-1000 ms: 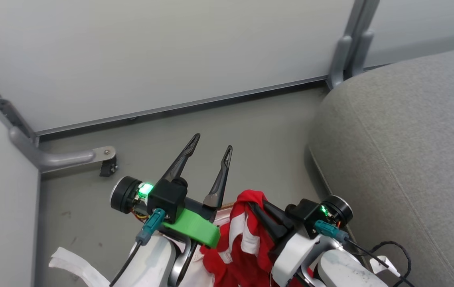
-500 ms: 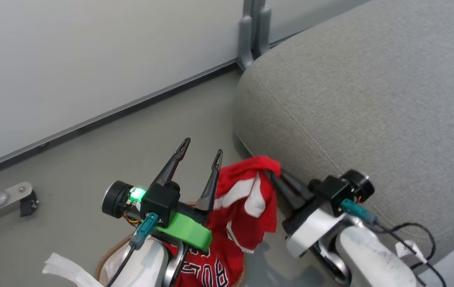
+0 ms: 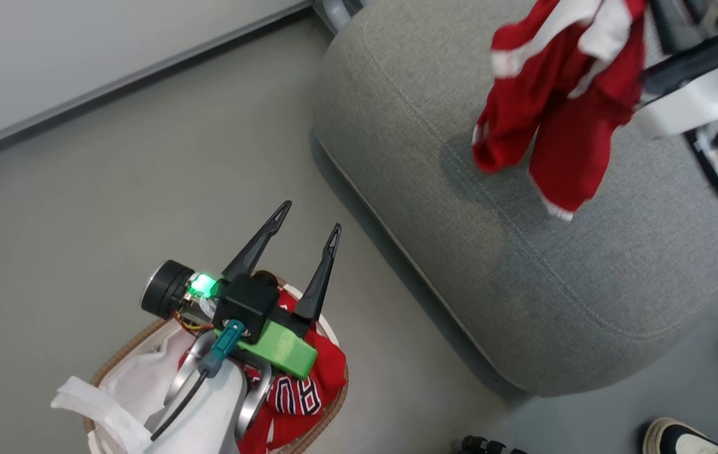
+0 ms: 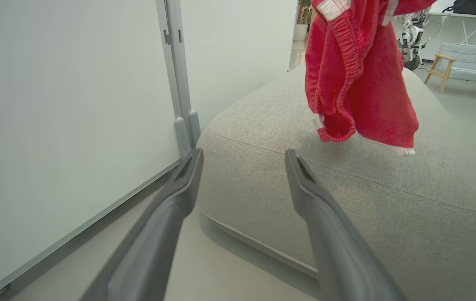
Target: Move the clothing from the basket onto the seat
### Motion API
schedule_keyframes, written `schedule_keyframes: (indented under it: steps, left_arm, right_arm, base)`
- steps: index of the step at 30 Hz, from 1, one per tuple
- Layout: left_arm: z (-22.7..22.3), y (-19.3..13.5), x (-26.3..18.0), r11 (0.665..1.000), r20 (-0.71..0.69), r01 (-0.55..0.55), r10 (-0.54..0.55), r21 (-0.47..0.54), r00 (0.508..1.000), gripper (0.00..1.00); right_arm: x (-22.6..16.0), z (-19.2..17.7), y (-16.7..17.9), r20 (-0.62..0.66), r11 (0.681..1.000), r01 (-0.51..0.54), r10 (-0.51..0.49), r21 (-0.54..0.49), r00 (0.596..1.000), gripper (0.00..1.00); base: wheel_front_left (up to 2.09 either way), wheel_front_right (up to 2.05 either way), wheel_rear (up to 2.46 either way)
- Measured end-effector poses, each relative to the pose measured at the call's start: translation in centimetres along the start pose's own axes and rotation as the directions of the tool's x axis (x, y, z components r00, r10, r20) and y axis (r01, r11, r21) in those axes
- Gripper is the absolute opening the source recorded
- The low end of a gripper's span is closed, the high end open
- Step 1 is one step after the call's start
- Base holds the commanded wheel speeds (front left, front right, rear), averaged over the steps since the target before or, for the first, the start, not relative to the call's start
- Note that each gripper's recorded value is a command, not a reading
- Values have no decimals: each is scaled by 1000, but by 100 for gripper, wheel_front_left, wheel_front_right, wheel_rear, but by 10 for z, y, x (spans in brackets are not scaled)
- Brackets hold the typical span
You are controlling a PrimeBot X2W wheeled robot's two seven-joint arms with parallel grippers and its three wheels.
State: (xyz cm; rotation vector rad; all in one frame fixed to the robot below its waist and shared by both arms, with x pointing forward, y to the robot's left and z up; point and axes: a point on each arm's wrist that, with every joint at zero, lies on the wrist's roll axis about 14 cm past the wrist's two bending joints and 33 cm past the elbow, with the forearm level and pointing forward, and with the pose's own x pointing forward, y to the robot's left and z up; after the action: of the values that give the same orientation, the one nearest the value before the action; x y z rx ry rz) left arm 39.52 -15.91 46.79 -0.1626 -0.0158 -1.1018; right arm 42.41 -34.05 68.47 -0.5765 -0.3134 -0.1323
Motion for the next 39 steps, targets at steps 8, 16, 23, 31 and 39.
schedule_keyframes:
  steps: [8,16,23,31,39]
  left_arm:
    - [-34,25,4,1000,-23,7,-8,-26,1000,100]
    - [-68,45,-1,998,-48,-3,-1,-70,999,100]
    - [-100,61,-16,994,-106,-44,33,-102,994,100]
    - [-105,73,-26,992,-141,-89,75,-91,987,100]
    - [-75,76,-26,987,-109,-140,131,-78,985,100]
  right_arm:
    - [47,-29,-54,-68,981,85,-98,-176,993,0]
    - [51,-131,-64,-309,972,172,-214,-158,927,0]
    - [4,-232,-13,-553,977,201,-207,-72,807,0]
    - [-58,-272,33,-686,972,237,-168,6,708,9]
    - [-95,-253,42,-682,967,252,-158,41,714,100]
  base:
    - [0,0,0]
    - [0,0,0]
    - [0,0,0]
    - [0,0,0]
    - [0,0,0]
